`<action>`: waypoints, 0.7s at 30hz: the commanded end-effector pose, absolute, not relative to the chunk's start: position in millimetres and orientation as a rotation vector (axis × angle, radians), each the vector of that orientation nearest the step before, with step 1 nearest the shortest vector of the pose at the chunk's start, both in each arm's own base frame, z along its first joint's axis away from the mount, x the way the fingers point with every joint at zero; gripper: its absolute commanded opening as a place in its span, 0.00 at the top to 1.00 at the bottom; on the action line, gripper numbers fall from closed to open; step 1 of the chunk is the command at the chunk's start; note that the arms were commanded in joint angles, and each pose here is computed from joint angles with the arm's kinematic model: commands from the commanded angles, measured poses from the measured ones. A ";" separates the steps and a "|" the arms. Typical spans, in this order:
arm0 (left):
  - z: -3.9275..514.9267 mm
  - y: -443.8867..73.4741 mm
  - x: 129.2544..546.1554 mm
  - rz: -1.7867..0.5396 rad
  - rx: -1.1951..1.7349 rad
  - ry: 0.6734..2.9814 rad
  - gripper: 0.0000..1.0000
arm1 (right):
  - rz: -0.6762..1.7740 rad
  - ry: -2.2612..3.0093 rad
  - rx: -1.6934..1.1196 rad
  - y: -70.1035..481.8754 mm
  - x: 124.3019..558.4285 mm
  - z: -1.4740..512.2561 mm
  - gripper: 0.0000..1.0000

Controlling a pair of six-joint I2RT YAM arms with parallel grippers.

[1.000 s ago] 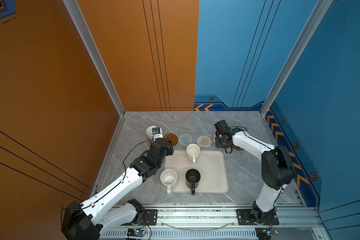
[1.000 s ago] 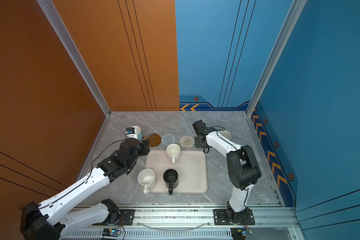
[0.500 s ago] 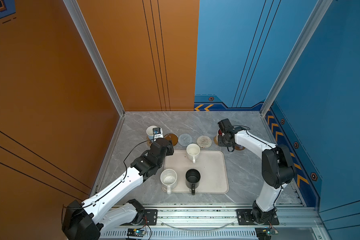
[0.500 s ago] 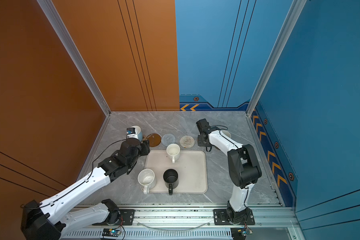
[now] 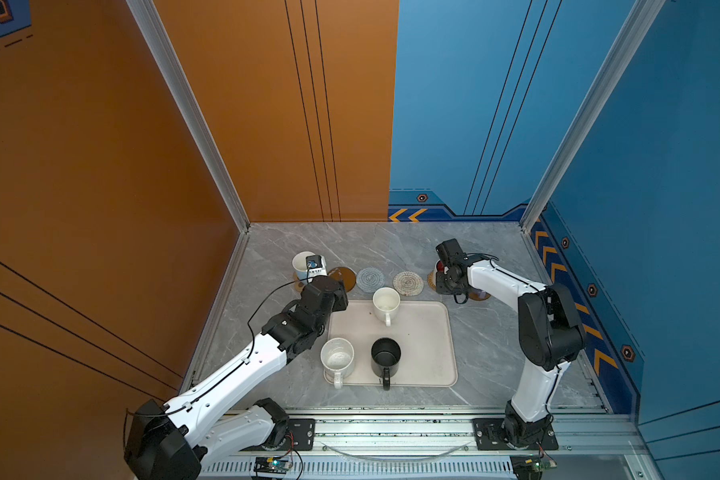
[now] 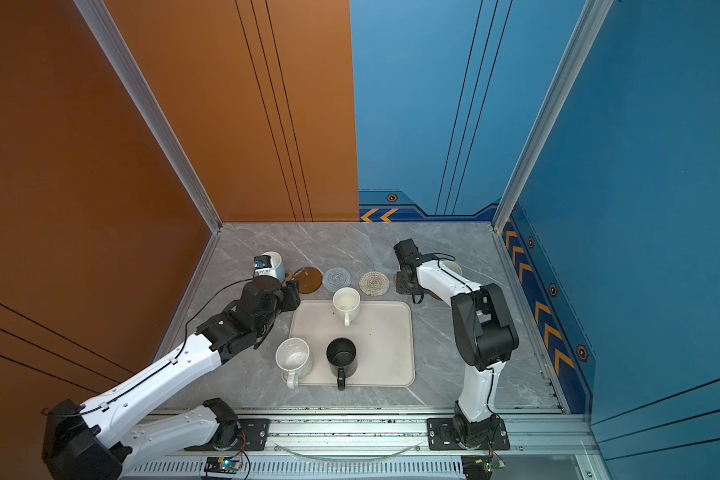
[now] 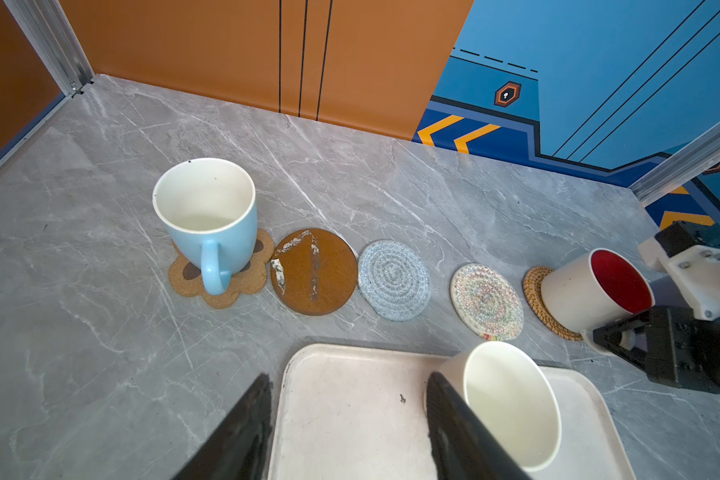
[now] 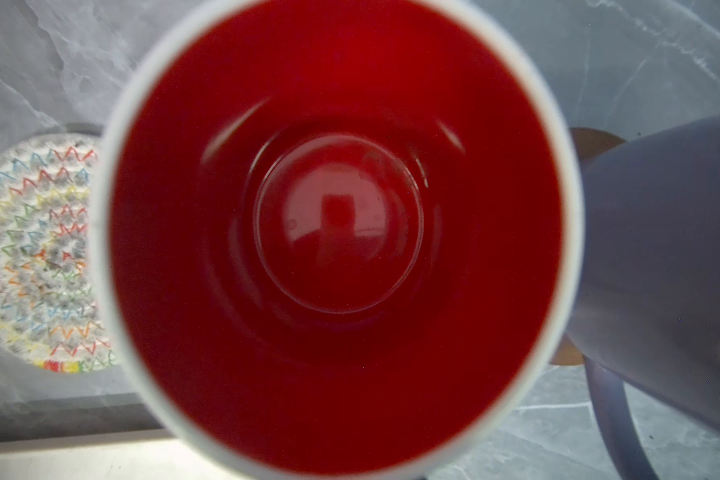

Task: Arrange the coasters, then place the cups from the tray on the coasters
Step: 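Lower the red-lined mug onto the rattan coaster with the right gripper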

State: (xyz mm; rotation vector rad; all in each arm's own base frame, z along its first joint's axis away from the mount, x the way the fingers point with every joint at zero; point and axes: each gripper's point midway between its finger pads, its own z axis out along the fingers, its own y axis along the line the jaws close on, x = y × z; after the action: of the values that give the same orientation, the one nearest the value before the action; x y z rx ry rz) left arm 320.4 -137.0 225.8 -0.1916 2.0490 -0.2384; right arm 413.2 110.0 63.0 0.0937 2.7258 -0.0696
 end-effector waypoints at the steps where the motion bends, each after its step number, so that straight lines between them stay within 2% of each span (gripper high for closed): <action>1: 226.1 -136.4 321.8 -0.244 -0.201 2.056 0.40 | -0.037 2.655 0.105 112.8 431.1 77.3 1.00; 15: 225.5 -136.6 322.1 -0.243 -0.200 2.059 0.40 | -0.035 2.674 0.117 112.1 425.6 70.3 1.00; 21: 224.9 -136.1 321.5 -0.241 -0.200 2.060 0.40 | -0.014 2.675 0.119 113.8 424.2 71.5 0.84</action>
State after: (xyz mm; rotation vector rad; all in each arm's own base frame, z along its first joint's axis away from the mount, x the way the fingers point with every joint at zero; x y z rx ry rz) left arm 320.8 -137.3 224.3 -0.1903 2.0530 -0.2358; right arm 415.7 111.1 62.1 0.0960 2.7193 -0.0593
